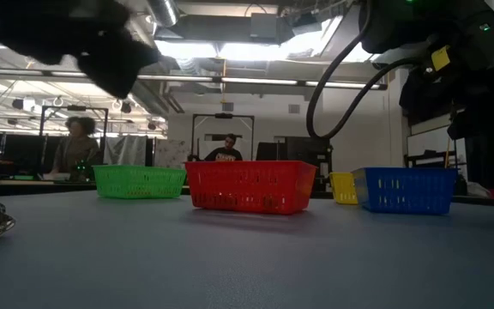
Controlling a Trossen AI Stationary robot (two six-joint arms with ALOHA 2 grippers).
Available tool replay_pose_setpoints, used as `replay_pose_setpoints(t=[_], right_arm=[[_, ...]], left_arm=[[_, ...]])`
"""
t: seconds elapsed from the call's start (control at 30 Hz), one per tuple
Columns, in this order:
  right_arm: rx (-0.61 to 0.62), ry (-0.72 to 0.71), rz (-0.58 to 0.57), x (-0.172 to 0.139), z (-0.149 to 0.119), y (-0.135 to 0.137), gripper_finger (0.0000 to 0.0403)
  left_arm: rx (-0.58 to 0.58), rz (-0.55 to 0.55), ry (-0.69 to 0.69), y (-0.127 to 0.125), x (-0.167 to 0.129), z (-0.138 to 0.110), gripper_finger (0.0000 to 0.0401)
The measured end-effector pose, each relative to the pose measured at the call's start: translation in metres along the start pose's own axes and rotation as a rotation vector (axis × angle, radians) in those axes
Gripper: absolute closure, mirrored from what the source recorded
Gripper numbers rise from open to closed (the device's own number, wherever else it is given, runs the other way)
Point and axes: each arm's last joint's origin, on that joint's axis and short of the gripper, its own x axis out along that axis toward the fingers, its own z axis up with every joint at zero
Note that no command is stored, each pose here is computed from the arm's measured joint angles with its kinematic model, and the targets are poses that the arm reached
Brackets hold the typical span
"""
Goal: Sort Halloween decoration
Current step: Put the black skull toy into the red bin
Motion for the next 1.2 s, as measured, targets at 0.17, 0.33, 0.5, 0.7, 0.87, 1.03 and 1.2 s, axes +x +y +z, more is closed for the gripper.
replay_pose_setpoints(t=[0.17,0.33,0.5,0.7,0.87,1.03,1.2], right_arm=[[0.000,-0.001,0.000,0.000,0.000,0.000,0.0240],[-0.003,-0.005,0.003,0.000,0.001,0.000,0.0245],[-0.007,-0.012,0.007,0.000,0.001,0.001,0.0249],[-0.030,-0.052,0.031,0.000,0.005,0.003,0.0250],[-0.047,-0.082,0.050,0.000,0.008,0.005,0.0250],[-0.054,-0.093,0.057,-0.001,0.010,0.006,0.0251],[-0.057,-0.098,0.060,-0.001,0.010,0.007,0.0251]], left_arm=[[-0.022,-0.033,0.101,-0.014,-0.006,-0.013,0.0207],[-0.089,-0.025,0.226,-0.021,-0.013,-0.028,0.0207],[-0.119,-0.013,0.299,-0.025,-0.017,-0.037,0.0207],[-0.096,0.000,0.348,-0.029,-0.014,-0.053,0.0207],[-0.088,0.015,0.347,-0.030,-0.007,-0.067,0.0207],[-0.090,0.014,0.343,-0.031,0.000,-0.078,0.0207],[-0.078,0.020,0.364,-0.030,0.003,-0.088,0.0207]])
